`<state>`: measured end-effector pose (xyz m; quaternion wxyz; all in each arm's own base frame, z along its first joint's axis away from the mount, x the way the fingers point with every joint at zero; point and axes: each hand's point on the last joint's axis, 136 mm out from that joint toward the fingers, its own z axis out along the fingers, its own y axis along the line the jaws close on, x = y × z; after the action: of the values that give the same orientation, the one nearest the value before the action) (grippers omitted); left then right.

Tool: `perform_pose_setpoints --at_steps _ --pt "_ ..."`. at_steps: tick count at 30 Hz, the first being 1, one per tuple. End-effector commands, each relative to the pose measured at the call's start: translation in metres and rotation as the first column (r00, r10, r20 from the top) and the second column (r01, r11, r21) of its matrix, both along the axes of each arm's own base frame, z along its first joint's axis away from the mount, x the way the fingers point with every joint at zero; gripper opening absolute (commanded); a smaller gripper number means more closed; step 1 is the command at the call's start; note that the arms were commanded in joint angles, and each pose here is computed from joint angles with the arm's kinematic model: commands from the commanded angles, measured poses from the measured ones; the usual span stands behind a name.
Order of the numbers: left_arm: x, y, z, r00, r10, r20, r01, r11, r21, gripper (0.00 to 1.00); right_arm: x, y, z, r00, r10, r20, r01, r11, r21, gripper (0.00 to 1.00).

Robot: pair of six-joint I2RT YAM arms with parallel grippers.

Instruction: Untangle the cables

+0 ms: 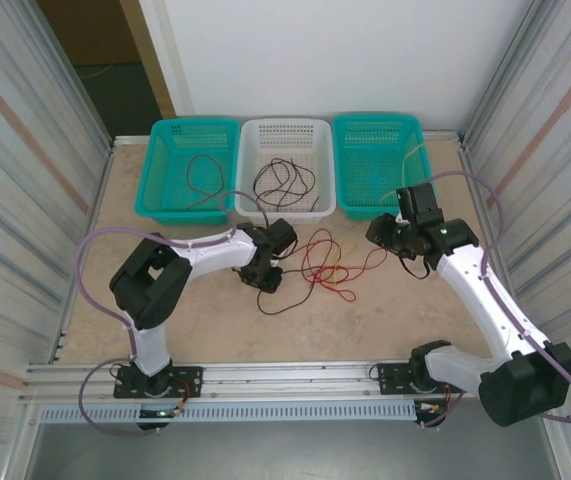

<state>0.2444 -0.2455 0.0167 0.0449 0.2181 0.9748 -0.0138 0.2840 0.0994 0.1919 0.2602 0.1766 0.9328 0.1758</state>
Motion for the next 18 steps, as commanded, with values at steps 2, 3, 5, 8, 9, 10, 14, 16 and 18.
perform_pose_setpoints --at_steps 2,3,5,8,9,10,14,16,18 --pt "-0.004 0.009 -0.011 0.999 -0.015 -0.044 0.018 0.998 0.068 0.09 0.004 0.006 0.029 0.997 0.017 0.077 -0.021 0.999 0.044 0.39" --pt "-0.003 0.009 -0.009 0.999 -0.015 -0.039 0.018 0.998 0.068 0.04 0.004 0.007 0.031 0.997 0.020 0.081 -0.024 0.998 0.049 0.39" --pt "-0.001 0.011 0.000 1.000 -0.010 -0.006 0.010 0.998 0.062 0.00 0.003 0.010 0.033 0.995 0.030 0.091 -0.036 0.997 0.062 0.39" --pt "0.001 0.010 0.026 0.998 -0.018 0.061 0.016 0.999 0.030 0.00 0.003 0.022 0.037 0.991 0.071 0.111 -0.081 0.993 0.087 0.39" --pt "0.002 0.011 0.035 0.996 -0.023 0.087 0.020 0.999 0.027 0.00 0.004 0.027 0.038 0.989 0.088 0.116 -0.099 0.991 0.095 0.39" --pt "0.002 0.012 0.047 0.993 -0.030 0.118 0.028 0.999 0.024 0.00 0.004 0.034 0.039 0.987 0.108 0.122 -0.121 0.987 0.105 0.39" --pt "0.003 0.021 0.094 0.969 -0.025 0.246 0.030 0.999 -0.019 0.00 0.005 0.069 0.049 0.965 0.212 0.157 -0.232 0.966 0.119 0.46" --pt "0.005 0.023 0.122 0.947 0.001 0.320 0.026 0.996 -0.081 0.00 0.002 0.098 0.055 0.937 0.295 0.190 -0.320 0.940 0.119 0.49" --pt "0.006 0.021 0.148 0.923 0.026 0.384 0.041 0.985 -0.165 0.00 -0.001 0.122 0.059 0.910 0.357 0.210 -0.386 0.915 0.115 0.52"
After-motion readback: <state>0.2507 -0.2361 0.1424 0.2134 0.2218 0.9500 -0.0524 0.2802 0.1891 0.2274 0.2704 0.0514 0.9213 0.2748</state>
